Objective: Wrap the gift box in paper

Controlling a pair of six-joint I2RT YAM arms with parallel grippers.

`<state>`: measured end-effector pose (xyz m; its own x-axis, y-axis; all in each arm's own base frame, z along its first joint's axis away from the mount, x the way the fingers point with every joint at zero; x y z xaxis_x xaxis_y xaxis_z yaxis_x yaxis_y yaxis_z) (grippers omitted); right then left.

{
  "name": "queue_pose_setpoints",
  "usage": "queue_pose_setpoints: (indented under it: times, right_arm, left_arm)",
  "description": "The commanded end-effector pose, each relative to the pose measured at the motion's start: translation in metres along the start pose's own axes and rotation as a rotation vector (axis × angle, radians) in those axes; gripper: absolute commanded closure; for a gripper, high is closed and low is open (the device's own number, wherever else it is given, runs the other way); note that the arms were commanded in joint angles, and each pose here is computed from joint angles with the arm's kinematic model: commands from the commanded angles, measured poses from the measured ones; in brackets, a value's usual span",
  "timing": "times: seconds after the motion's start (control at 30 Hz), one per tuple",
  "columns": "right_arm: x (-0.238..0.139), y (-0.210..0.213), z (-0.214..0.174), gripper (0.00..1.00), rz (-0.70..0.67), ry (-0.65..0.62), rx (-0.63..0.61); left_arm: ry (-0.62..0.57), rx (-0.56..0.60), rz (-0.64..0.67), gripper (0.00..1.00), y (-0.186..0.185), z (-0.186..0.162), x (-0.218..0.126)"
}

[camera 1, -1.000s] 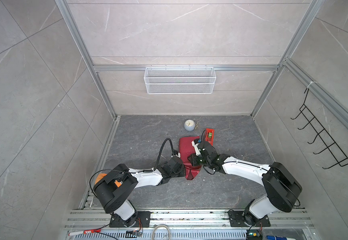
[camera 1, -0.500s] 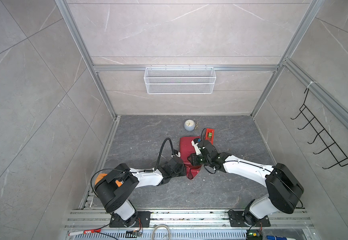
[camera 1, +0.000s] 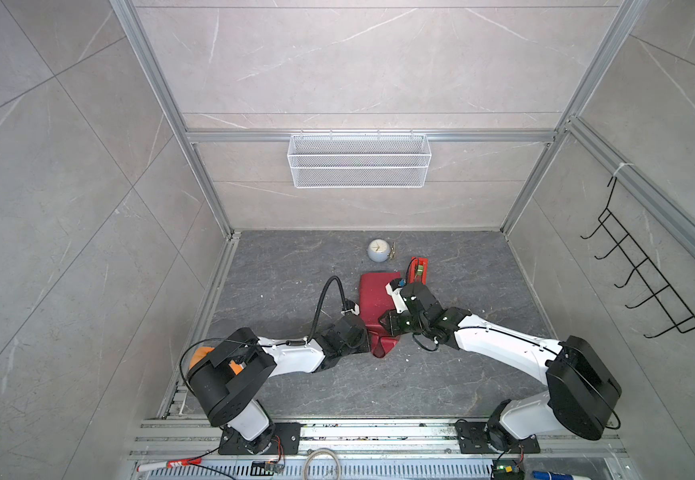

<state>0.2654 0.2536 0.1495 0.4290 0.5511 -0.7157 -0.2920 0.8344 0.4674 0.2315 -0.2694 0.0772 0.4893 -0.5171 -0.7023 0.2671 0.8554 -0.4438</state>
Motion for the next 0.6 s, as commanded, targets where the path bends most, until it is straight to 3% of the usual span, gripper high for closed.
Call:
queue_pose_setpoints:
  times: [0.0, 0.37, 0.57]
  right_arm:
    - [0.007, -0.014, -0.012, 0.70, -0.057, 0.028, -0.012]
    - [0.010, -0.021, -0.018, 0.71, -0.083, 0.040, -0.021]
    - [0.000, -0.003, -0.008, 0.69, 0.005, 0.020, -0.022]
  left_arm:
    - [-0.041, -0.007, -0.038, 0.70, -0.007, 0.008, -0.008]
    - [-0.042, -0.009, -0.049, 0.67, -0.007, 0.006, -0.013]
    - [-0.043, -0.008, -0.044, 0.67, -0.007, 0.007, -0.012]
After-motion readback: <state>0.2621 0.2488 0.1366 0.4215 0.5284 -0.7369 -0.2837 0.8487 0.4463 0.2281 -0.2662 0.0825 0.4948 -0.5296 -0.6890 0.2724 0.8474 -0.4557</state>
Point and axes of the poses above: each gripper's point midway between its finger pads, its own x axis out along the fingers, its own y axis along the line the jaws close on, z = x × y, the point moved 5 cm from there along -x, back along the fingers, and after that the axes turned 7 degrees about x, right-handed, at the moved point
